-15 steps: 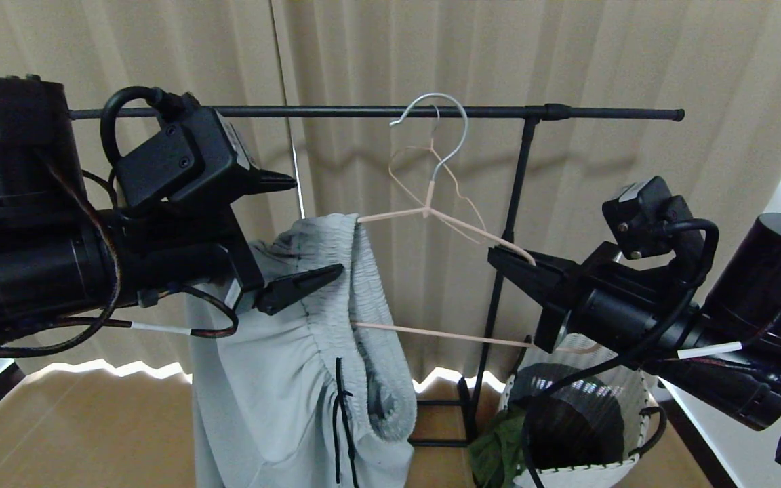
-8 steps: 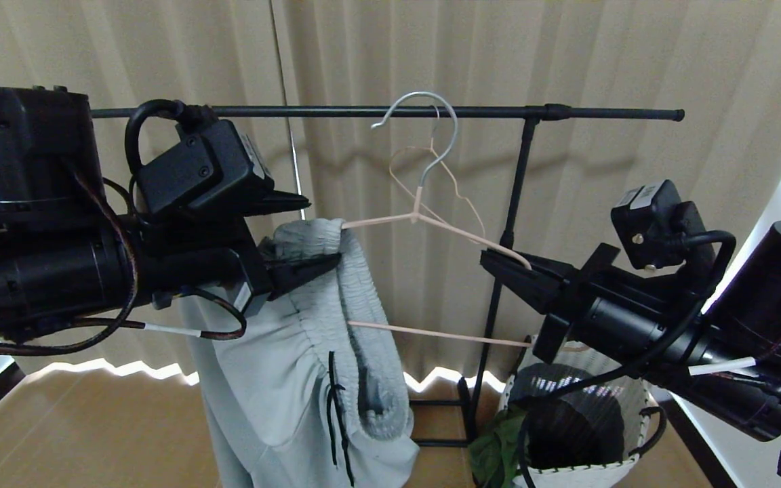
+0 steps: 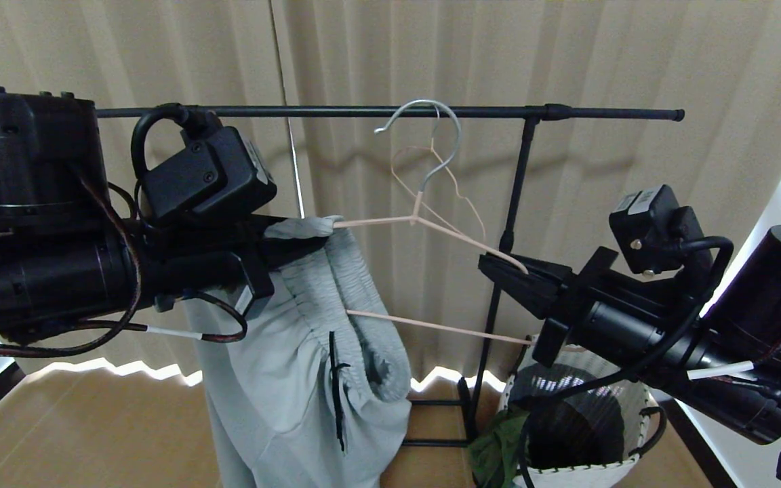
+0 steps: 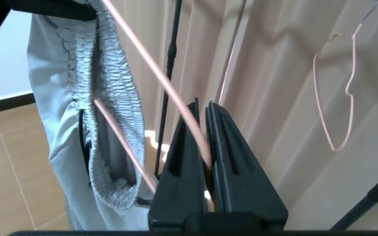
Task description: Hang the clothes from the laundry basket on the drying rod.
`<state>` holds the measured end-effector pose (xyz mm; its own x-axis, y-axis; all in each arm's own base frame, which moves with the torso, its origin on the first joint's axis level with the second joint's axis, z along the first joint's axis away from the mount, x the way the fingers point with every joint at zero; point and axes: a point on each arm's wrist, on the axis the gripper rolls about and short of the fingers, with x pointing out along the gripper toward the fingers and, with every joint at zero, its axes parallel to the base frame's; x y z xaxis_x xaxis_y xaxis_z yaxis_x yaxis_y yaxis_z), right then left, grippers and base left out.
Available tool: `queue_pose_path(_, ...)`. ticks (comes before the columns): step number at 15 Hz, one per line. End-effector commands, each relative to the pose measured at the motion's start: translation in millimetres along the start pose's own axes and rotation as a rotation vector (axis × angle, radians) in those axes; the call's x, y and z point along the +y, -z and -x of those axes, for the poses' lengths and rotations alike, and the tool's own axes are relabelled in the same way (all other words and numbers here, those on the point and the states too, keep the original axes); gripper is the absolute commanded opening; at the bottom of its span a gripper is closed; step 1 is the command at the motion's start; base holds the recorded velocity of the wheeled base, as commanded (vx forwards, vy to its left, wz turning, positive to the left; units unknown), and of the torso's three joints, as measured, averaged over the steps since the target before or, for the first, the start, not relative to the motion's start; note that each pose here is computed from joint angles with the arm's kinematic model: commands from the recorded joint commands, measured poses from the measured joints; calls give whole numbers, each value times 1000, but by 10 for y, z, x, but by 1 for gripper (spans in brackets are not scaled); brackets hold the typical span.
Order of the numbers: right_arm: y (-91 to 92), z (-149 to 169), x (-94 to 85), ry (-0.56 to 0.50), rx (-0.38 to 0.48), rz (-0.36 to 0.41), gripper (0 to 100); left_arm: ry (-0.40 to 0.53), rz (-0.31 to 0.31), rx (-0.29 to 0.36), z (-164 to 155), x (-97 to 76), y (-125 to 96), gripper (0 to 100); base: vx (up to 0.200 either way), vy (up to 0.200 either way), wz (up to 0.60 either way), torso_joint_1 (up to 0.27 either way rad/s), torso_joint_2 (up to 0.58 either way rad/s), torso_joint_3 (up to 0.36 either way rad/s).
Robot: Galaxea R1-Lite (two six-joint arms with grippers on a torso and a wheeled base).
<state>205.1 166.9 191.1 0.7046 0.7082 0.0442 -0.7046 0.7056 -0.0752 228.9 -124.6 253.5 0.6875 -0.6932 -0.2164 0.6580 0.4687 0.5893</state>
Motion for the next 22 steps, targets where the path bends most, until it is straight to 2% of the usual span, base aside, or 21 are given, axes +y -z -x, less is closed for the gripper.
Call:
queue_pose_path(1, 21, 8, 2, 2, 11, 1, 100, -7, -2, -6, -15, 4, 3, 0, 0, 0, 0, 0, 0, 0)
queue_pose_path(2, 17, 7, -3, 6, 10, 4, 100, -21, -5, -11, -24, 5, 20, 0, 0, 0, 0, 0, 0, 0)
queue_pose_path(4, -2, 23, -64, 33, 1, 35, 100, -70, 1, 19, -30, 24, 117, 0, 0, 0, 0, 0, 0, 0)
queue_pose_path(6, 6, 49, -162, 71, 7, 94, 100, -156, 24, 107, -36, 18, 193, 0, 0, 0, 0, 0, 0, 0)
queue_pose_path(7, 2, 52, -165, 71, 6, 106, 100, -219, 70, 154, -33, 29, 202, 0, 0, 0, 0, 0, 0, 0)
queue_pose_path(8, 14, 53, -164, 71, 10, 106, 100, -246, 122, 171, -51, 28, 212, 0, 0, 0, 0, 0, 0, 0)
queue_pose_path(9, 71, 75, -148, 63, 33, 102, 100, -277, 202, 184, -80, 22, 215, 0, 0, 0, 0, 0, 0, 0)
queue_pose_path(10, 168, 96, -113, 48, 70, 96, 100, -295, 260, 180, -85, 15, 200, 0, 0, 0, 0, 0, 0, 0)
queue_pose_path(12, 298, 96, -56, 22, 121, 88, 100, -302, 334, 140, -79, 17, 158, 0, 0, 0, 0, 0, 0, 0)
queue_pose_path(13, 342, 81, -55, 20, 137, 85, 100, -309, 349, 110, -79, 20, 127, 0, 0, 0, 0, 0, 0, 0)
queue_pose_path(14, 416, 37, -52, 14, 164, 80, 100, -325, 359, 40, -90, 26, 53, 0, 0, 0, 0, 0, 0, 0)
queue_pose_path(15, 495, -17, -59, 13, 192, 77, 100, -332, 354, 0, -99, 22, 8, 0, 0, 0, 0, 0, 0, 0)
queue_pose_path(18, 588, -130, -61, 8, 208, 73, 100, -313, 352, -25, -104, -27, -53, 0, 0, 0, 0, 0, 0, 0)
queue_pose_path(19, 631, -269, -61, 7, 177, 77, 100, -298, 348, -46, -86, -64, -113, 0, 0, 0, 0, 0, 0, 0)
queue_pose_path(22, 713, -385, -71, 9, 173, 72, 100, -271, 341, -66, -87, -127, -182, 0, 0, 0, 0, 0, 0, 0)
